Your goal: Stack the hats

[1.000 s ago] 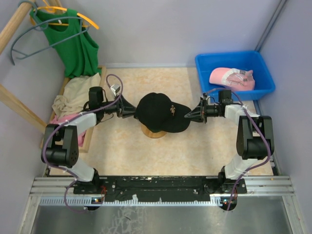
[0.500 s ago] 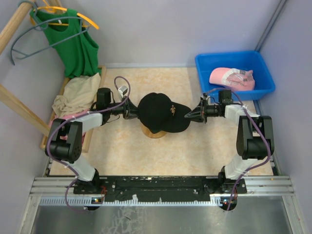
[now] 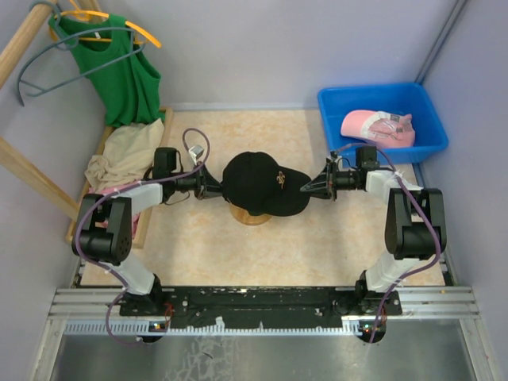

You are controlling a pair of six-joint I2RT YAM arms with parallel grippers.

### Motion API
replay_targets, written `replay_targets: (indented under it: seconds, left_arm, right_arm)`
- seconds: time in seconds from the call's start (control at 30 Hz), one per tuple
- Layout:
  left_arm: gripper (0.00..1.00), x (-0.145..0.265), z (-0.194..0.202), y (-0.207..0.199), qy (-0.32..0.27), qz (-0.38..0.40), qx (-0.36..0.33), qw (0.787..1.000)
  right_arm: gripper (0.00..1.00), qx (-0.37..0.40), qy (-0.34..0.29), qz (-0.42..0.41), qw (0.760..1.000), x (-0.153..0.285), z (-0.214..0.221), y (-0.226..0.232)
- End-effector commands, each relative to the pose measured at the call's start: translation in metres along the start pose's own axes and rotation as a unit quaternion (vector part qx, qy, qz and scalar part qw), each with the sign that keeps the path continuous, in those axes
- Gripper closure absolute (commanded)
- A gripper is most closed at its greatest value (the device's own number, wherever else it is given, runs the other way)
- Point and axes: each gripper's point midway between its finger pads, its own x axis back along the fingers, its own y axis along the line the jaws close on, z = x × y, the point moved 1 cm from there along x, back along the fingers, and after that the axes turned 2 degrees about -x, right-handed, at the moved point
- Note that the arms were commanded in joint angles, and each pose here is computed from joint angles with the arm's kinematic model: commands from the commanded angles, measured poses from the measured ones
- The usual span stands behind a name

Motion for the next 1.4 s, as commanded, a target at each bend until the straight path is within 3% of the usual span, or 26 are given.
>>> replay_targets:
  seconds: [0.0,0.27,0.63,0.93,1.17,1.37]
  left_arm:
    - [1.0,0.002,0.015,0.042,0.011,-0.059,0.016,0.998]
    - [1.0,0.005,0.004,0.078,0.024,-0.125,0.017,0.992]
    - [0.95,0.008,-0.033,0.054,0.001,-0.112,-0.002,0.994]
    - [0.95,0.009,-0.041,0.042,-0.002,-0.103,-0.006,0.995]
    - [0.89,0.012,-0.049,0.025,-0.01,-0.091,-0.012,0.996]
    - [0.69,0.018,-0.06,-0.005,-0.033,-0.07,-0.022,0.997]
  right_arm:
    - [1.0,-0.014,-0.065,0.075,0.995,0.002,-0.029,-0.028]
    - [1.0,-0.016,-0.068,0.082,0.994,0.002,-0.031,-0.033]
    - [1.0,-0.016,-0.081,0.078,0.994,0.003,-0.039,-0.035]
    - [0.62,-0.003,-0.089,0.098,0.991,0.007,-0.038,-0.041]
    - [0.56,0.012,-0.094,0.105,0.99,0.01,-0.04,-0.037]
    - [0.55,0.027,-0.109,0.115,0.987,0.016,-0.045,-0.027]
